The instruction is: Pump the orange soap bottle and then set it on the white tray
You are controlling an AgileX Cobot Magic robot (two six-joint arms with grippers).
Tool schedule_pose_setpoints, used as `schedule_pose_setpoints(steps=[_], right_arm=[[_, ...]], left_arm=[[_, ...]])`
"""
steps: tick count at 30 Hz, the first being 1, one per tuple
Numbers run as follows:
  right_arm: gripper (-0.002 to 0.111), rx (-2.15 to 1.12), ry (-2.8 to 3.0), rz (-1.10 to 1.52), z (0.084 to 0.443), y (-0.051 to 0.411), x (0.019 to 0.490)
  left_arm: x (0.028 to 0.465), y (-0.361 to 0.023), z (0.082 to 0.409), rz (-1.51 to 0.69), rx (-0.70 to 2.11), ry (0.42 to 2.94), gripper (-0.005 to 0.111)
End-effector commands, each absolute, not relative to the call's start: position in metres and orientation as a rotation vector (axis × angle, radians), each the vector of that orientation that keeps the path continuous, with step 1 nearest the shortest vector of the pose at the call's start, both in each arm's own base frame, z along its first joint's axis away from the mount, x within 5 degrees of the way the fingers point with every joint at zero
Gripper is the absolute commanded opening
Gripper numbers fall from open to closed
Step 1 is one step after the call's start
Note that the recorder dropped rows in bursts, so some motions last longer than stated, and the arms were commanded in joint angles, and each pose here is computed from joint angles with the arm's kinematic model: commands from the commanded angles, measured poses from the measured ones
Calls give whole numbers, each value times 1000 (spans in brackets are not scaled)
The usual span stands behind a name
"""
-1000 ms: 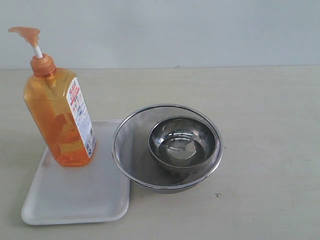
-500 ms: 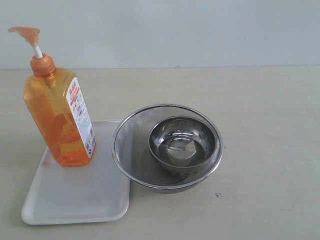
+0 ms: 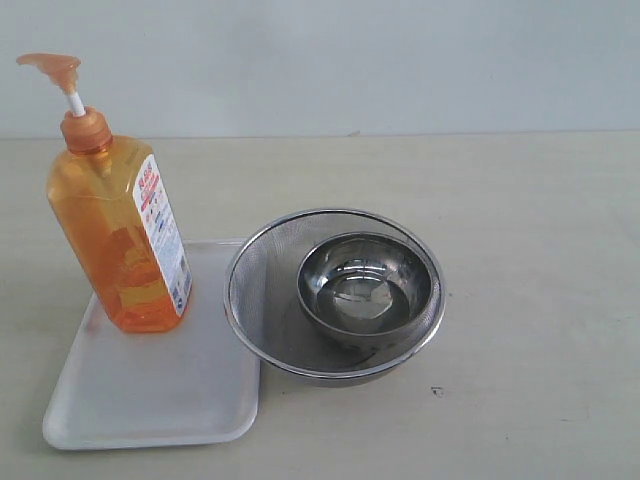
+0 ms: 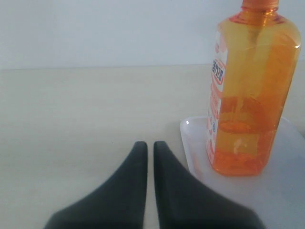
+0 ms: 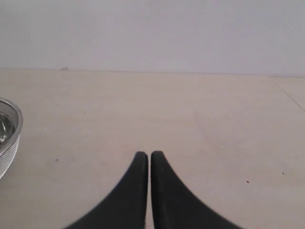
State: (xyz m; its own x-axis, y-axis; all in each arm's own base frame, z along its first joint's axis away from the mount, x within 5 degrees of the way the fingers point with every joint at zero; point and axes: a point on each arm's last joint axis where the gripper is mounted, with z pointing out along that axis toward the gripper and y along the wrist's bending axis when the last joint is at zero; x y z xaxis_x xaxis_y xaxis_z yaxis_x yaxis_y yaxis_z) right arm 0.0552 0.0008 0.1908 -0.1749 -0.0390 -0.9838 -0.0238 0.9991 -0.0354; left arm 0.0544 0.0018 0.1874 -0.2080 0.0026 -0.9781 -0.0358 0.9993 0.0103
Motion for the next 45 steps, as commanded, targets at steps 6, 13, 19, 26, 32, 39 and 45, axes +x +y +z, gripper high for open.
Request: schedule_pose_setpoints(steps=[6,13,19,26,32,39,45], right_arm=[[0,-71,1812,-34,183,1,54],[0,-78,1824,-38,182,1,54],[0,-30,1826,1,182,1,54],[0,-30,1826,1,182,1,54],[0,-30,1826,1,182,1,54],[0,-30,1826,1,182,1,54],[0,-25,1831,5,182,1,53]], left_arm=[[54,1,186,16,-27,1779,5],[54,1,186,16,-27,1779,5],[54,1,186,16,-27,1779,5],[54,1,186,16,-27,1779,5],[54,1,186,16,-27,1779,5],[54,1,186,16,-27,1779,5],[54,1,186,16,-27,1779,5]])
